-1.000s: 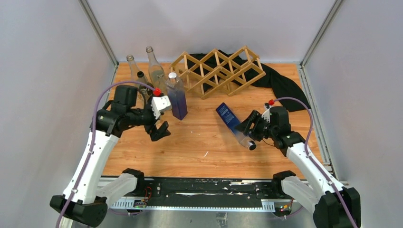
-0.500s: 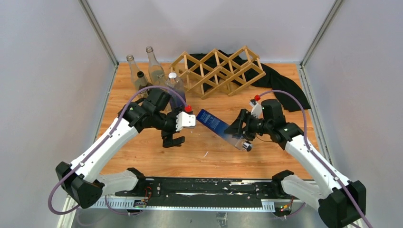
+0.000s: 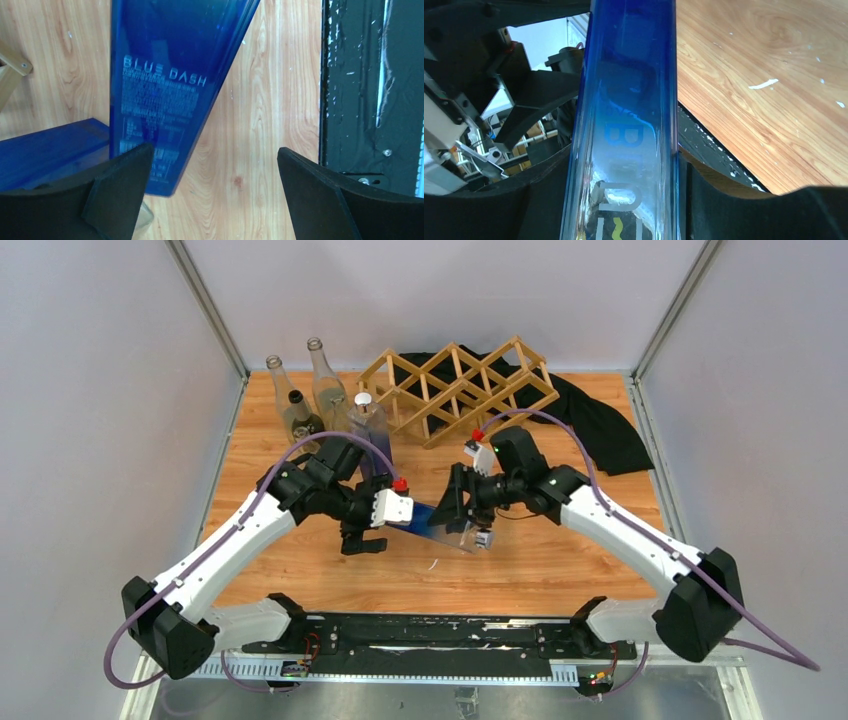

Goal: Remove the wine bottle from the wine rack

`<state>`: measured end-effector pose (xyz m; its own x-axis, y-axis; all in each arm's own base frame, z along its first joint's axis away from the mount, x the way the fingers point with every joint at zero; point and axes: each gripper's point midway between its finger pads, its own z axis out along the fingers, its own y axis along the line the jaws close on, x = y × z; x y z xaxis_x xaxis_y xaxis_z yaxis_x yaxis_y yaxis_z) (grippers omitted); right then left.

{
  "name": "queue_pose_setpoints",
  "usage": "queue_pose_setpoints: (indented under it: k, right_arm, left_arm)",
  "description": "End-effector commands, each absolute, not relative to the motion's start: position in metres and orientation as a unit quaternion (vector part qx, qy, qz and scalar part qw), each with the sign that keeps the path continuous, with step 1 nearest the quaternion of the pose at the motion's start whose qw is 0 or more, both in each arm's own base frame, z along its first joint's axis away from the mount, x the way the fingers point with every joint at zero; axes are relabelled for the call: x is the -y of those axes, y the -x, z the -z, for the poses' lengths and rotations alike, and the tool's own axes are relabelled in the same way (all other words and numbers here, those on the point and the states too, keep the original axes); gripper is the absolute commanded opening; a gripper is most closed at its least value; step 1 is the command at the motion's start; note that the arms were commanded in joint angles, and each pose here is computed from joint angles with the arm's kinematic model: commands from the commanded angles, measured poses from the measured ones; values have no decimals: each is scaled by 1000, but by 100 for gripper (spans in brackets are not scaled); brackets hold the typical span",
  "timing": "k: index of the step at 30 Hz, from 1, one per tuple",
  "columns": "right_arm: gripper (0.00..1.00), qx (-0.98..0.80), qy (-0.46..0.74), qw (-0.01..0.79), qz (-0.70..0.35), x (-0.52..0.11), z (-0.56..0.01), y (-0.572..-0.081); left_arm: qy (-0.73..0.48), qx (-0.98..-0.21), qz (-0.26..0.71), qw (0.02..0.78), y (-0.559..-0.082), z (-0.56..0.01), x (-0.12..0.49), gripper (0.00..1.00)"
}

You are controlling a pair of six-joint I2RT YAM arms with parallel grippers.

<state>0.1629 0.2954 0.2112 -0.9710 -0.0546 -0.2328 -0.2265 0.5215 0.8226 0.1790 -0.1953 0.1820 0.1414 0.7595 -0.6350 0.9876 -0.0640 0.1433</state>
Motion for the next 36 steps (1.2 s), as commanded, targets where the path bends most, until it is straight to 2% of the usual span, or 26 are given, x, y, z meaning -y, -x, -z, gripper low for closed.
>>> queue_pose_setpoints:
  k: [1,10,18,20,22,23,25,26,28,30,32,36]
  right_arm:
    - [0,-803,164,94,-565,-330,-278,-153]
    - [0,-777,220,45,-588,-366,-287,-137]
    - [0,-768,239,32,-593,-374,-289,-128]
    - [0,-766,243,30,-594,-373,-290,-126]
    - [0,-768,244,31,-591,-373,-289,-126]
    - [3,-769,245,31,-589,-373,-288,-126]
    - [18,-772,244,31,-586,-372,-287,-127]
    - [30,-775,244,33,-583,-372,-286,-127]
    - [62,-780,244,46,-575,-370,-283,-131]
    - [78,-784,242,60,-568,-368,-284,-136]
    - [86,-788,235,82,-563,-363,-286,-145]
    - [89,-789,212,142,-558,-346,-303,-167]
  left_arm:
    - [-718,-594,208,298,-174,-182,200,99]
    - [-730,-586,190,297,-176,-177,195,96]
    - [-721,-596,178,305,-181,-171,193,96]
    - [-721,-597,176,305,-181,-169,192,93]
    - [-720,-596,178,307,-179,-171,192,84]
    - [-718,-596,181,310,-178,-173,193,77]
    - [-715,-596,184,316,-178,-177,194,59]
    - [-713,-595,186,321,-176,-180,195,50]
    - [-706,-597,195,328,-173,-185,196,36]
    - [-697,-600,207,333,-168,-190,198,23]
    - [-686,-606,219,338,-165,-195,199,0]
    - [-655,-623,256,342,-156,-205,206,0]
